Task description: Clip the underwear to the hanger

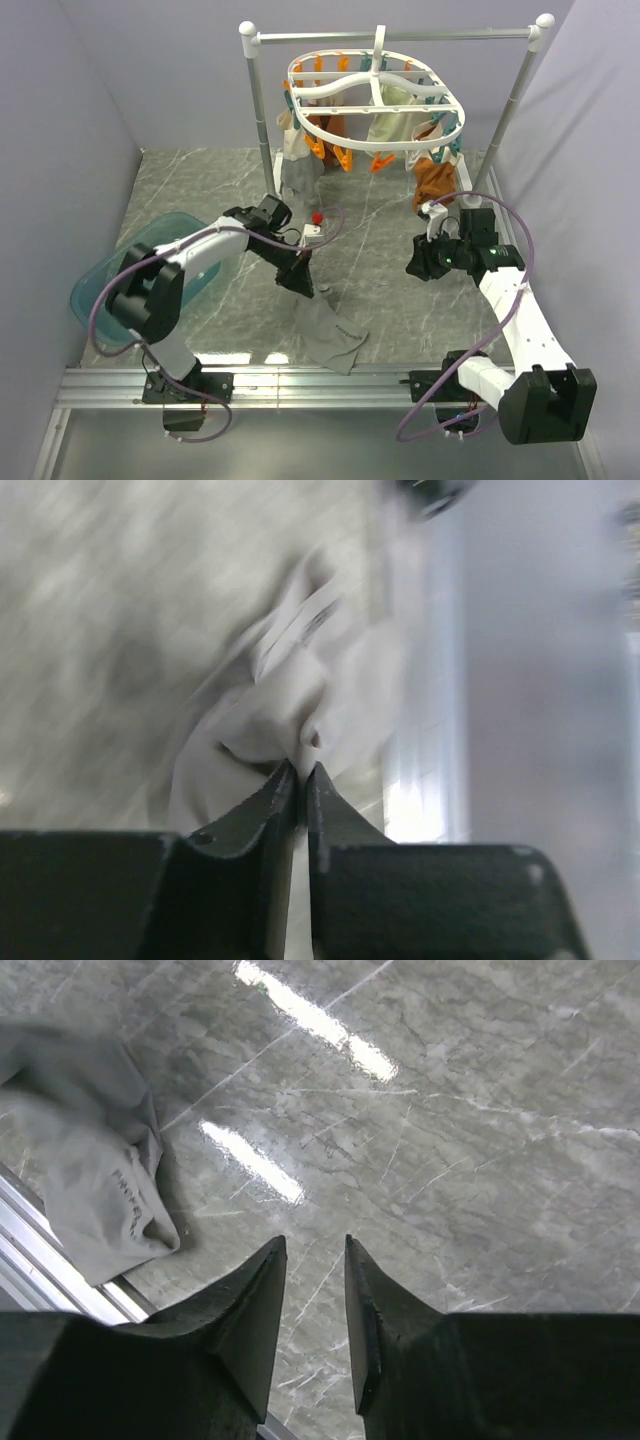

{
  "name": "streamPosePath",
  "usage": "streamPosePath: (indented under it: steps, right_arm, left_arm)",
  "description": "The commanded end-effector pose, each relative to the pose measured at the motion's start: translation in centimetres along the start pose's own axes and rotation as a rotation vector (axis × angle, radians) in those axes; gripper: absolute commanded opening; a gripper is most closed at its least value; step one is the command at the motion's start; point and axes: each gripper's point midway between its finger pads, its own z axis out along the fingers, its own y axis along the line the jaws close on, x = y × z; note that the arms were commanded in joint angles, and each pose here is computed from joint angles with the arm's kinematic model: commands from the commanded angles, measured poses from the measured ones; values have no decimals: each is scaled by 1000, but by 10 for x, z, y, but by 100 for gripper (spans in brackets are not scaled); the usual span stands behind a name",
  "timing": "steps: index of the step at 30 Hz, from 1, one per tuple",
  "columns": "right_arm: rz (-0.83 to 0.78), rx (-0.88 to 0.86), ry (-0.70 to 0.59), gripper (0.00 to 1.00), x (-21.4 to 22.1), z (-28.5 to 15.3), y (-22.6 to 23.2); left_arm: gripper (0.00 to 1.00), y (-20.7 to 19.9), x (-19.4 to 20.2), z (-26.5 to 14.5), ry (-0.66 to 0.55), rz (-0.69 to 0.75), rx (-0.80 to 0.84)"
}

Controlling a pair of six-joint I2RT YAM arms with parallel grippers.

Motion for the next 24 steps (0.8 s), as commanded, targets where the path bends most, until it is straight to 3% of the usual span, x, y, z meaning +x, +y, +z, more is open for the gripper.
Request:
streamPosePath:
  steps: [1,8,15,19,24]
  right_arm:
    - [-3,5,-23,36,-11,1,-2]
    - [16,-27,21,27,-9,7,1]
    - [-2,-93,133,27,9,19,7]
    - [-12,-139,237,25,21,30,19]
    - [37,-210,332,22,34,39,33]
  left_arm:
    - [15,42,25,-21,84,62,-124]
    - [27,95,45,-52,214,149,-409]
    - [59,66,48,-71,258,355,-364]
    - [60,62,22,-60,241,444,-348]
    - [53,67,16,-26,285,519,-315]
